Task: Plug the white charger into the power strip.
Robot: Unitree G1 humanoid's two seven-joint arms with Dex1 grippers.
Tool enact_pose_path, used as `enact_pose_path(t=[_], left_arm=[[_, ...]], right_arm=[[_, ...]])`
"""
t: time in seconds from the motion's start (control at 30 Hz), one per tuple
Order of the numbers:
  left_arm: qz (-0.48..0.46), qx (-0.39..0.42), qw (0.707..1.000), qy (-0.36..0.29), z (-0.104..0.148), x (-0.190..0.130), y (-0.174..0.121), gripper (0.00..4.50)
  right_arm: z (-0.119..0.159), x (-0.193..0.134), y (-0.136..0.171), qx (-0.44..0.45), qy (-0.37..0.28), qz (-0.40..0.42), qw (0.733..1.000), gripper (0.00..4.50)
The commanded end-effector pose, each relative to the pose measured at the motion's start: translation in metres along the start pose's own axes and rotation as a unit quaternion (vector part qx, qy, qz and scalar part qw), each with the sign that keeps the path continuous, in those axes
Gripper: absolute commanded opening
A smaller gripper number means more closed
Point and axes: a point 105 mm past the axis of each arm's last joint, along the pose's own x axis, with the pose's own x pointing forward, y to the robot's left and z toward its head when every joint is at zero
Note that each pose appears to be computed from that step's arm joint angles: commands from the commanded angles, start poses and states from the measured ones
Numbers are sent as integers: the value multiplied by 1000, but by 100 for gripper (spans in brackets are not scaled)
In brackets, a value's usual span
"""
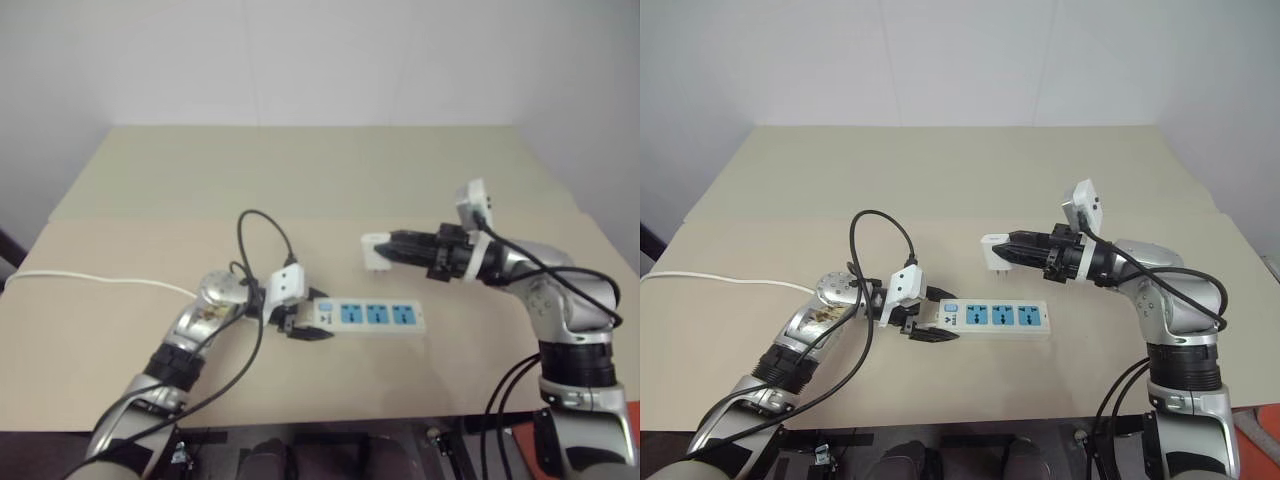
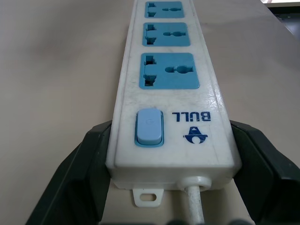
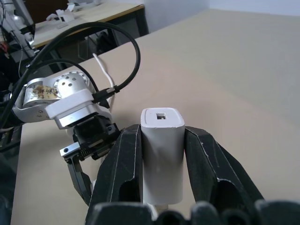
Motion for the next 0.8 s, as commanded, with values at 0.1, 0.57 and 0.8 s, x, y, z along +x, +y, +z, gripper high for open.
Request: enact_pose_path(t=[0.1,0.57,0.8], left_arm=[[31,-7,999,29,-8,-3,3,326],[28,-14,999,29,-11,1,-1,326],[20,-12,999,35,-13,-1,-2,326]], right_arm=[[6,2,12,-33,-23,40,998,110],[-22,18,13,-78,-32,66,994,110],[-34,24,16,-76,-42,89,992,110]])
